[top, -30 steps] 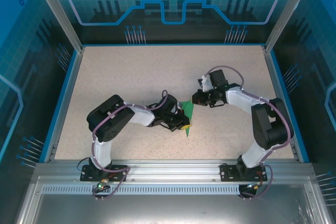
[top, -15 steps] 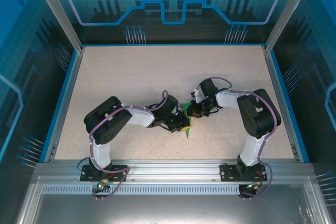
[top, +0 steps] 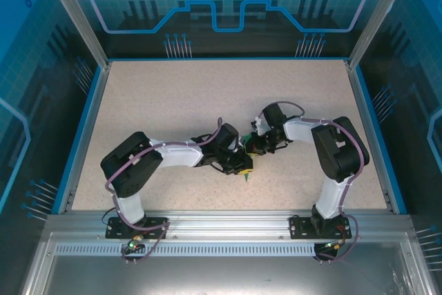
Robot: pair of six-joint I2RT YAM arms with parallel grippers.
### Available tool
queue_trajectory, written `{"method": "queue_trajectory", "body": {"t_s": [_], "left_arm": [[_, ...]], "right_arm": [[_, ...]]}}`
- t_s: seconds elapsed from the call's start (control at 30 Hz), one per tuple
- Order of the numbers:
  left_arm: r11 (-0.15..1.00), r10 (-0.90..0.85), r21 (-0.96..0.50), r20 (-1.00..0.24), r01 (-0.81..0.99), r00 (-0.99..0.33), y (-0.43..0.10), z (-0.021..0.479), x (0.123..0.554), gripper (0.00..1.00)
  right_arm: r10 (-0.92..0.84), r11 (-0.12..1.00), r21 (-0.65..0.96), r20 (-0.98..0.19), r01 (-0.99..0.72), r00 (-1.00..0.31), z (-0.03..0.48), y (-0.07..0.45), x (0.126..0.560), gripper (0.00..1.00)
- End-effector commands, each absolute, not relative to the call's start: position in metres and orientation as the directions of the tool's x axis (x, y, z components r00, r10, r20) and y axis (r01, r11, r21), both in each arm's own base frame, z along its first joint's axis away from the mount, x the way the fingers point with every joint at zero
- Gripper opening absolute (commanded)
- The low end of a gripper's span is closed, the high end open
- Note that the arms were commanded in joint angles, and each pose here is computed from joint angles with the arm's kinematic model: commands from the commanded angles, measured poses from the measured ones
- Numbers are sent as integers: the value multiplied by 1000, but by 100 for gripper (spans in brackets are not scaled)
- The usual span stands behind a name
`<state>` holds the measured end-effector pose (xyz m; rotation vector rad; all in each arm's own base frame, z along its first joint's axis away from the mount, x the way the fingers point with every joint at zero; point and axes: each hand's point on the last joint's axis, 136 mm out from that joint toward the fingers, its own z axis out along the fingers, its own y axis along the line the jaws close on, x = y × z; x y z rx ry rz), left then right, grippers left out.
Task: Fold a paper plane with a square sheet of paper (fold left side to right side)
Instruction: Fold the wing for the fifth time at the center of the table.
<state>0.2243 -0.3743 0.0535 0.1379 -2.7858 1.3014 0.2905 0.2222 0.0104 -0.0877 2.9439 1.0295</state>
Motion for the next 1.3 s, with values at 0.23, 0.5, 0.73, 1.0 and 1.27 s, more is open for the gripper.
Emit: {"method": "queue_trajectory", "body": {"t_s": [0.23,0.5,0.73,1.0,1.27], "left_arm": [[652,-27,-747,153,-133,-988,-380,34,218,16],[682,-22,-715,190,-154,-982,-374,20,207,16],[693,-27,-701,207,-168,-978,-370,14,201,15],[705,-44,-686,214,-182,-976,-363,9,198,15],[713,-49,-673,228,-194,-972,-358,4,192,15]], "right_arm": [[-46,834,551,14,-30,-999,-12,211,283,6],[-48,843,537,20,-30,-999,-13,209,282,6],[-48,851,525,24,-28,-999,-15,207,282,6],[-47,860,509,27,-27,-999,-16,204,281,6],[-47,861,509,30,-25,-998,-17,204,281,6]]}}
